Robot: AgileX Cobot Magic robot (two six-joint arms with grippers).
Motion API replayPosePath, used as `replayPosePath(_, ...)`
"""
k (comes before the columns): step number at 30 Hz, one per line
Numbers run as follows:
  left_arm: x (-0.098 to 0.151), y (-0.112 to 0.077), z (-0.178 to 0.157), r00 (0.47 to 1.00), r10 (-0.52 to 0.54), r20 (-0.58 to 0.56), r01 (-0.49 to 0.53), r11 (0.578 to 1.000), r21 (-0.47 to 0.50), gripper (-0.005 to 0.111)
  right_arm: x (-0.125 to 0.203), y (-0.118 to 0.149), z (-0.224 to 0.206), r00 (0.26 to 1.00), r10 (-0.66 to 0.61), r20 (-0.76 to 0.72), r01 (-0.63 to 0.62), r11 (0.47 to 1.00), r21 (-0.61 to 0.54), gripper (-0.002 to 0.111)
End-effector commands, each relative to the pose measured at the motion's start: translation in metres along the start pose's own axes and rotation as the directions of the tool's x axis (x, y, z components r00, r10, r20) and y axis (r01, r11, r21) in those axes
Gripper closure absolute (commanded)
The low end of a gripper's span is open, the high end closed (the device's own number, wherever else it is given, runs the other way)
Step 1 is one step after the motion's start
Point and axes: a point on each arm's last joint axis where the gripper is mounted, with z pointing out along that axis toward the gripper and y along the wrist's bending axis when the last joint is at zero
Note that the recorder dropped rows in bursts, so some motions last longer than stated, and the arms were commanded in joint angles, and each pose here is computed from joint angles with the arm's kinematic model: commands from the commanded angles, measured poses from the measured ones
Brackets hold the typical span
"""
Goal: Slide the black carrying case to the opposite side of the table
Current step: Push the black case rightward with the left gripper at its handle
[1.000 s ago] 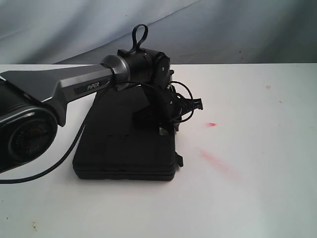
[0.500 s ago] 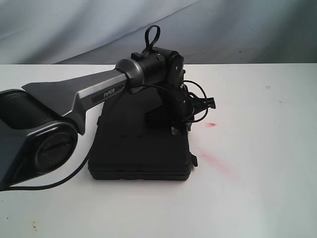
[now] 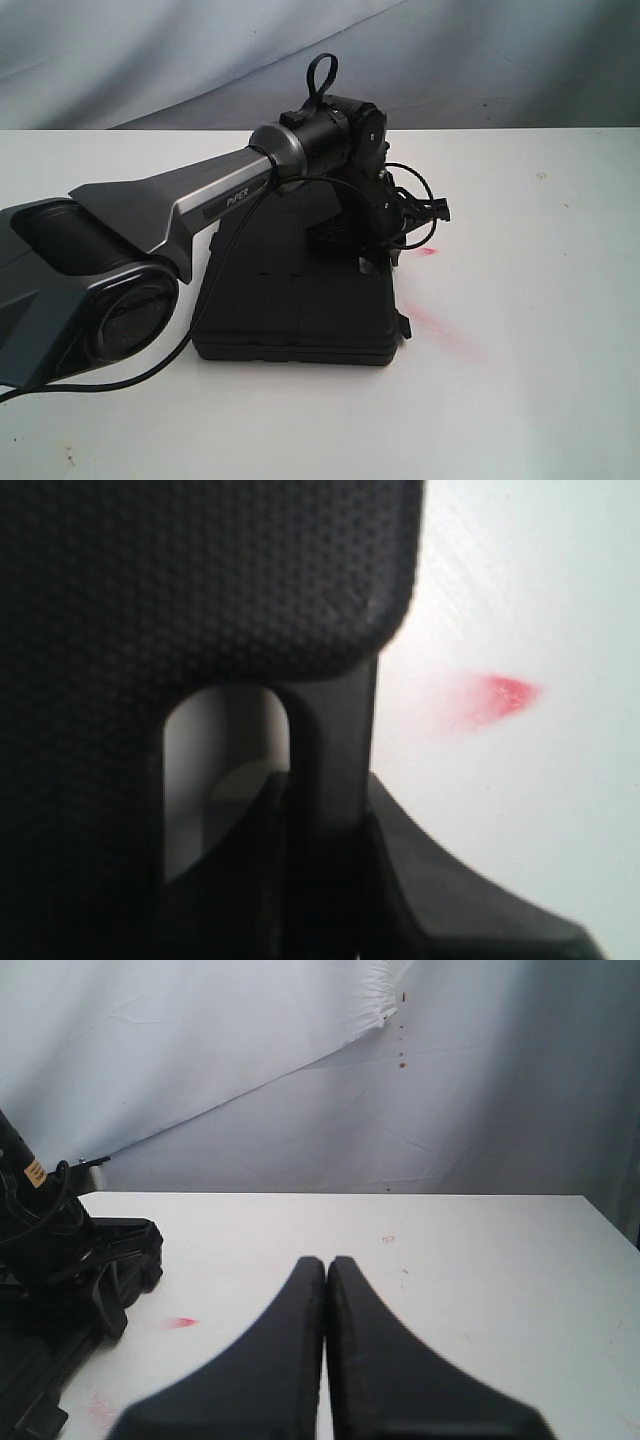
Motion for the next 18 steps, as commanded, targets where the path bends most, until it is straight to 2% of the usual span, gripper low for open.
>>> replayPosePath(1, 0.0066, -0.0111, 0.0141, 1.0, -0.006, -0.016, 0.008, 0.996, 0.093, 0.103, 0.0009, -0.0004, -0.0002, 1.0, -0.02, 0.002, 0.02, 1.0, 0.005, 0.108)
replayPosePath(3, 0.0066, -0.0111, 0.0141, 0.999, 0.032, -0.013, -0.031, 0.995, 0.093, 0.097, 0.0009, -0.0004, -0.0002, 1.0, -0.02, 0.002, 0.02, 1.0, 0.005, 0.108)
replayPosePath(5, 0.0051, -0.0096, 0.0138, 1.0, 0.029, -0.011, -0.027, 0.995, 0.093, 0.09, 0.0009, -0.0004, -0.0002, 1.0, -0.02, 0.002, 0.02, 1.0, 0.005, 0.108)
replayPosePath(13, 0.0042, -0.0097, 0.0107, 0.999, 0.035, -0.001, -0.035, 0.996, 0.086, 0.049, 0.0009, -0.0004, -0.0002, 1.0, -0.02, 0.002, 0.02, 1.0, 0.005, 0.108)
replayPosePath(18, 0.003, -0.0093, 0.0066, 0.999, 0.039, 0.003, -0.039, 0.996, 0.08, 0.045, 0.0009, -0.0004, -0.0002, 1.0, -0.02, 0.002, 0.02, 1.0, 0.005, 0.108)
